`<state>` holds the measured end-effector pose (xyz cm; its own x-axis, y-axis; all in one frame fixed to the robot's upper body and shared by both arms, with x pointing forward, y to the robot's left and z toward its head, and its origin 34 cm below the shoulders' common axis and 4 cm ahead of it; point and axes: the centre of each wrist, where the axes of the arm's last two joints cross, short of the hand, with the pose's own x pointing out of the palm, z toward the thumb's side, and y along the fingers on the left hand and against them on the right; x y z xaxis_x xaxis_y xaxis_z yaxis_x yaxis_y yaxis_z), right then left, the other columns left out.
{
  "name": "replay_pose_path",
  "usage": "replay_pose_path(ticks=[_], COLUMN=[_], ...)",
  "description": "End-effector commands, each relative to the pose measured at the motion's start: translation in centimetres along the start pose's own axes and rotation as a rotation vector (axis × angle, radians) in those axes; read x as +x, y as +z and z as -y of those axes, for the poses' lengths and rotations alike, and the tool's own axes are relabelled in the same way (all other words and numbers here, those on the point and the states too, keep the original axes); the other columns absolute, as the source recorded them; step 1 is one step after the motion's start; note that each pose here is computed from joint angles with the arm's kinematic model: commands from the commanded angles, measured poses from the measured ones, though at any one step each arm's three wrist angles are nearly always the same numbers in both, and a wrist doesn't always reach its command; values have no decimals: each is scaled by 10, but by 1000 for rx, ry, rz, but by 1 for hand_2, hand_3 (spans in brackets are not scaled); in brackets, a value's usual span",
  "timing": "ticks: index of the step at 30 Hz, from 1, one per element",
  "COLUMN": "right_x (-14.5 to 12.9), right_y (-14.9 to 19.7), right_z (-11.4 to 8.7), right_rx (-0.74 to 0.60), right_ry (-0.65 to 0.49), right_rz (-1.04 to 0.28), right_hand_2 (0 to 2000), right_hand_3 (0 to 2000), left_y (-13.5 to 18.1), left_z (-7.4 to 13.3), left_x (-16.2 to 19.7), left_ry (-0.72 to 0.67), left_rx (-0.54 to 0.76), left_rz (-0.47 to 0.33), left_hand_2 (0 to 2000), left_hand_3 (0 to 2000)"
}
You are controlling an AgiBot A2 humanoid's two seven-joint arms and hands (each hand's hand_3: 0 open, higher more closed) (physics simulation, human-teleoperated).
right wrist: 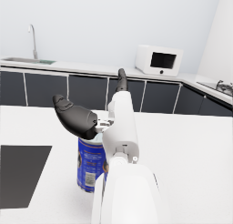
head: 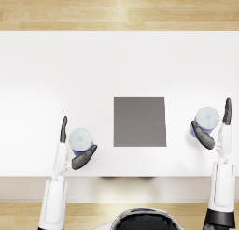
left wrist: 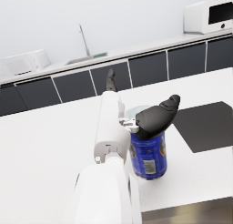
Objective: Pick up the blue can on the left and place it in the middle, then pick up the blue can on the right and place it on top of the can in the middle
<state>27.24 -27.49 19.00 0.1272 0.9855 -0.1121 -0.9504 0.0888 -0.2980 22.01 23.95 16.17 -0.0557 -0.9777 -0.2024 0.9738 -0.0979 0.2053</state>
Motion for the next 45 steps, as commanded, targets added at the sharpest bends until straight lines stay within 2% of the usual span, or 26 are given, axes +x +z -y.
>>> replay_pose_path(ticks=[1, 8, 16, 24, 27, 28, 29, 30, 31, 32, 33, 36, 40, 45], right_x=[-3, -2, -4, -2, -1, -1, -2, -2, -1, 0, -1, 6, 28, 39], right_y=[-25, -61, -100, -121, -114, -113, -112, -108, -106, -103, -100, -70, -10, 27], right_z=[-1, -6, 2, 3, 5, 7, 5, 6, 7, 6, 7, 8, 14, 27], right_rx=[94, 233, 387, 471, 411, 408, 411, 398, 398, 386, 375, 253, 25, -115], right_ry=[-12, -22, -48, -43, -44, -50, -58, -49, -29, -16, -26, -7, 117, 179], right_rz=[2, 14, 43, 80, 85, 87, 90, 94, 97, 100, 101, 91, 83, 86], right_hand_2=[0, 0, 0, 0, 0, 0, 1361, 2000, 2000, 2000, 2000, 2000, 2000, 2000], right_hand_3=[0, 0, 0, 0, 0, 0, 327, 653, 980, 1307, 1520, 1520, 1520, 1520], left_y=[-20, -49, -62, -70, -69, -72, -70, -71, -72, -71, -71, -45, 7, 29], left_z=[1, 6, 2, -2, -1, -1, -2, -3, -4, -6, -7, -23, -59, -97], left_x=[2, 5, 12, 16, 17, 17, 16, 17, 17, 17, 15, 21, 41, 65], left_ry=[-5, -1, -6, -7, -6, -4, -20, -44, -59, -61, -53, -59, -98, -137], left_rx=[-76, -186, -233, -254, -252, -264, -255, -253, -258, -253, -247, -142, 56, 120], left_rz=[5, 19, 42, 63, 68, 71, 74, 78, 81, 85, 87, 95, 133, 182], left_hand_2=[0, 0, 0, 0, 0, 1361, 2000, 2000, 2000, 2000, 2000, 2000, 2000, 2000], left_hand_3=[0, 0, 0, 0, 0, 327, 653, 980, 1307, 1520, 1520, 1520, 1520, 1520])
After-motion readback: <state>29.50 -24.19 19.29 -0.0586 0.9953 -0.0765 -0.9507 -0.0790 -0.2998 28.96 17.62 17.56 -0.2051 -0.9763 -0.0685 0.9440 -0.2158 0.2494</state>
